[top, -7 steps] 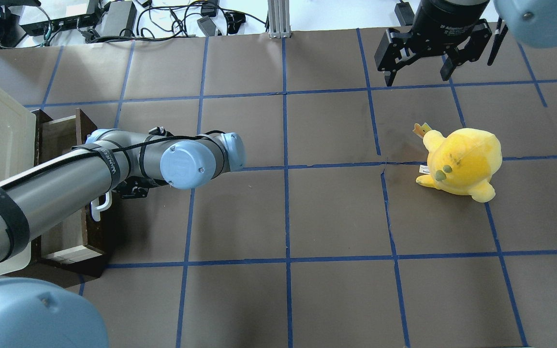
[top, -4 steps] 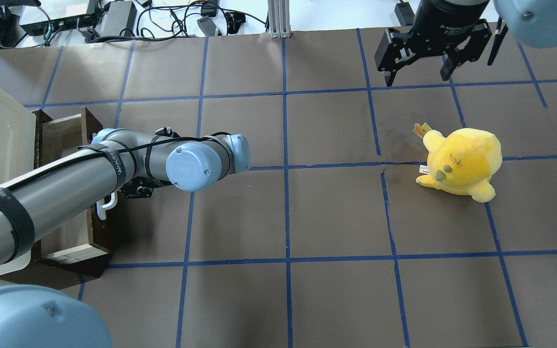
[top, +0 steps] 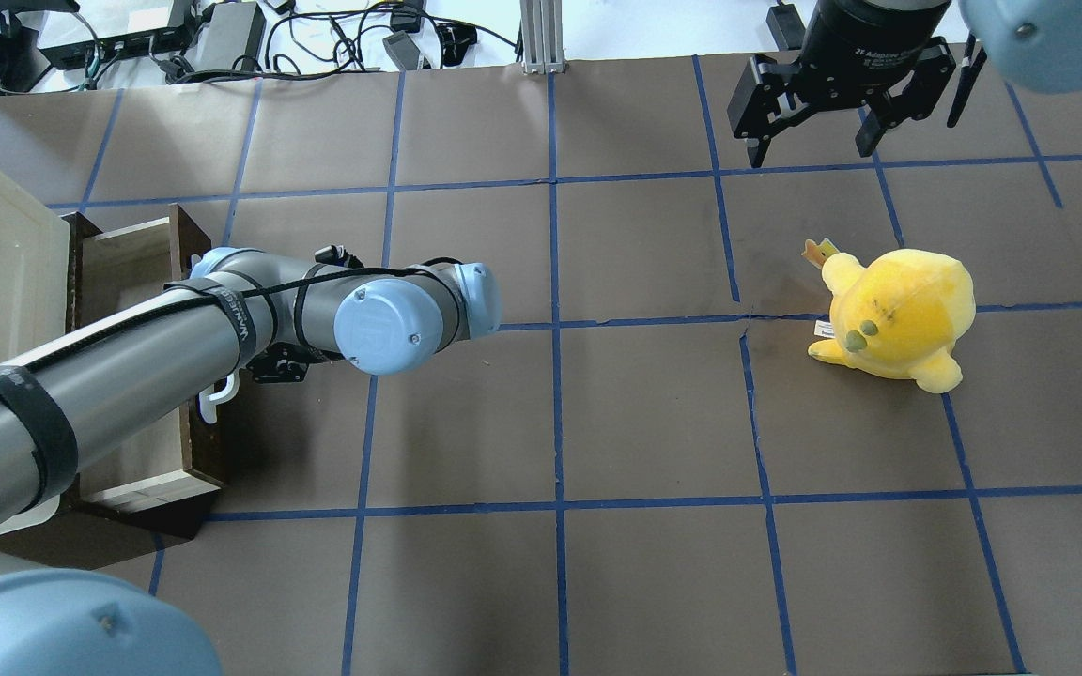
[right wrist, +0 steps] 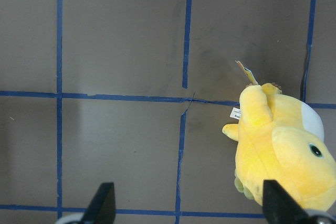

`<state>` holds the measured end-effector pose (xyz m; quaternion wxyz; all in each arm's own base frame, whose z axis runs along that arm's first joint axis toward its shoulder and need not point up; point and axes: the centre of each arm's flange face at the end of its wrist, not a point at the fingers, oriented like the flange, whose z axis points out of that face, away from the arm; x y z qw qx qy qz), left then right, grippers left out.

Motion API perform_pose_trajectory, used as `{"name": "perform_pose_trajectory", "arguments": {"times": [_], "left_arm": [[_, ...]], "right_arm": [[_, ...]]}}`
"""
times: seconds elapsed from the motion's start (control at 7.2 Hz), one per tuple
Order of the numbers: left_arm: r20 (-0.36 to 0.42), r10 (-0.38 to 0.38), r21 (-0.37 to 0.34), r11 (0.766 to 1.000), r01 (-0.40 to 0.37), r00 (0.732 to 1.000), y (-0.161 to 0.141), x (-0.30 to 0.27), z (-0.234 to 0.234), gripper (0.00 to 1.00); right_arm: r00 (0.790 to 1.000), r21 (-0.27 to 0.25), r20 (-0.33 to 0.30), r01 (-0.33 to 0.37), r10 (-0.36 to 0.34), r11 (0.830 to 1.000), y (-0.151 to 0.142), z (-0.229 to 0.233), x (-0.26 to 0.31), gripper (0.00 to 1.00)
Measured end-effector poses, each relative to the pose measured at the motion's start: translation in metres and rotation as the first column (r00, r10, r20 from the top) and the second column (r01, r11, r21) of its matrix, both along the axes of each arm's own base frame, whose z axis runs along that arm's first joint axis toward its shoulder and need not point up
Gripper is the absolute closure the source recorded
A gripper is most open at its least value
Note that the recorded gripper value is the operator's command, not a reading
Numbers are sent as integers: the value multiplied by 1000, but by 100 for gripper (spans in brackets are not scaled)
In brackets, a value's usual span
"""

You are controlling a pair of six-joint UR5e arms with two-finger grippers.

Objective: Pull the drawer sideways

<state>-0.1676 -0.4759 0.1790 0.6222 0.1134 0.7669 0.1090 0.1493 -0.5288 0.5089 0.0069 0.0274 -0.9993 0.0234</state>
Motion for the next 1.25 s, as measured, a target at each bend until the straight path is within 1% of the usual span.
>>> {"name": "perform_pose_trajectory", "arguments": {"times": [0.14, 0.28, 0.42, 0.56, 0.69, 0.83, 0.97, 1.11, 1.25], "left_arm": [[-1, -1, -2, 1000, 1, 1000, 0, -1, 0, 0], [-7, 5, -7, 1000, -5, 1000, 0, -1, 2, 0], [-30, 25, -19, 999, -26, 999, -1, -5, 6, 0], [-79, 57, -38, 997, -60, 995, -5, -16, 15, 0], [-149, 81, -50, 995, -90, 986, -12, -37, 31, 0], [-228, 82, -58, 994, -97, 970, -15, -64, 54, 0], [-313, 75, -79, 991, -105, 947, -14, -88, 85, 0], [-414, 78, -85, 989, -124, 907, -9, -104, 122, 0], [-522, 78, -72, 988, -135, 850, -3, -110, 164, 0]], "right_arm": [[1000, 0, 0, 0, 0, 1000, 0, 0, 0, 0], [1000, 0, 0, 0, 0, 1000, 0, 0, 0, 0], [1000, 0, 0, 0, 0, 1000, 0, 0, 0, 0], [1000, 0, -1, 0, 0, 1000, 0, 0, 0, 0], [1000, 0, -1, 0, 0, 1000, 0, 0, 0, 0], [1000, 0, 0, 0, 0, 1000, 0, 0, 0, 0], [1000, 0, 0, 0, 0, 1000, 0, 0, 0, 0], [1000, 0, -1, 0, 0, 1000, 0, 0, 0, 0], [1000, 0, -1, 0, 0, 1000, 0, 0, 0, 0]]}}
